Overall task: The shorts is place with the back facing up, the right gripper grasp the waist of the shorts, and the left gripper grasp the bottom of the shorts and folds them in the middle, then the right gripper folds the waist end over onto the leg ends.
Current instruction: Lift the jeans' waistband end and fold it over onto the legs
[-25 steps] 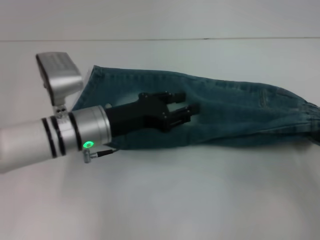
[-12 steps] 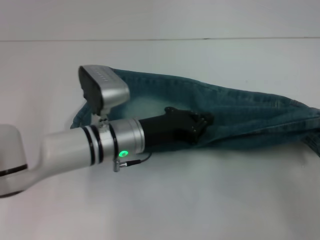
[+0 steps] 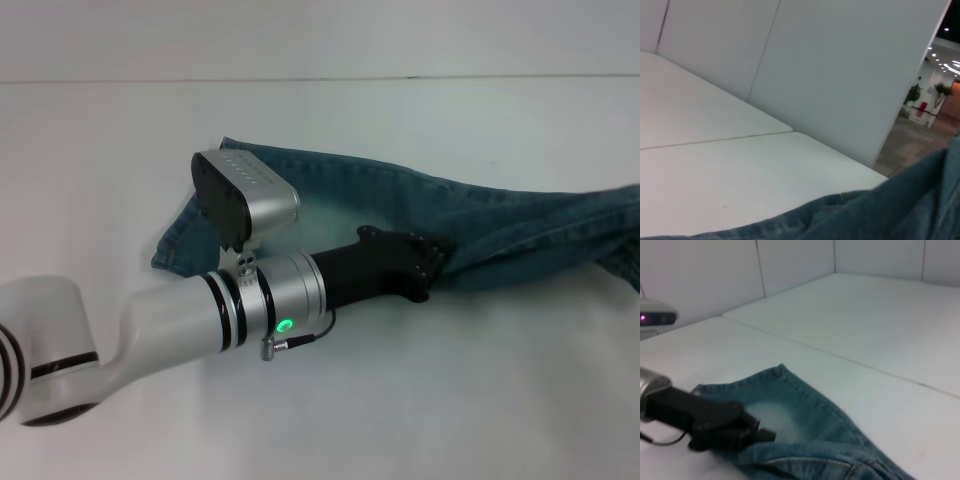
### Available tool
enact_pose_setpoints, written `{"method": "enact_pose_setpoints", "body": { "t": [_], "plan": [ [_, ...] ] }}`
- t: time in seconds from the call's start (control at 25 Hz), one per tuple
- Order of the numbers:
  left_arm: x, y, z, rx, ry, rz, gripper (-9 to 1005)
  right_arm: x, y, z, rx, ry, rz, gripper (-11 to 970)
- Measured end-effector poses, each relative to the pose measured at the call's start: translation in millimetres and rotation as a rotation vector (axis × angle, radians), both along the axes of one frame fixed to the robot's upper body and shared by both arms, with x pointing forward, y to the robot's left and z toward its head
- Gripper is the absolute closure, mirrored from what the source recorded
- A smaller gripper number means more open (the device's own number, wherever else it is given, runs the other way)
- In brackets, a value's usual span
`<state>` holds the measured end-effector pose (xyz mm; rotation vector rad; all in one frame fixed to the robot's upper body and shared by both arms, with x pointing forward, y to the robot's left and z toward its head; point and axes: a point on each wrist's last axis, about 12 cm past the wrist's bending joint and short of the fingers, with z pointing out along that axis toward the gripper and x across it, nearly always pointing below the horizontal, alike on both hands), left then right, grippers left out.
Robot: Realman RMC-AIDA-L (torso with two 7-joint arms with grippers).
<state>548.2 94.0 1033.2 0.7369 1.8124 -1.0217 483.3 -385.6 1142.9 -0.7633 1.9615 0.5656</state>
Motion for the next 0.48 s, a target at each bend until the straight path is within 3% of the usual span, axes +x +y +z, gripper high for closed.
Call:
{"method": "enact_pose_setpoints", "body": {
  "t": [0.24, 0.48],
  "plan": [
    [-8.8, -5.7, -2.0, -0.008, 0.001, -0.026, 951, 23.2, 5.6, 17.1, -0.054, -0.064, 0.07, 903],
    [-26.9, -15.6, -8.4, -0.005, -0.016, -0.047, 951, 60.1, 28.6, 44.2, -0.143, -0.104, 0.255, 903]
  ]
}}
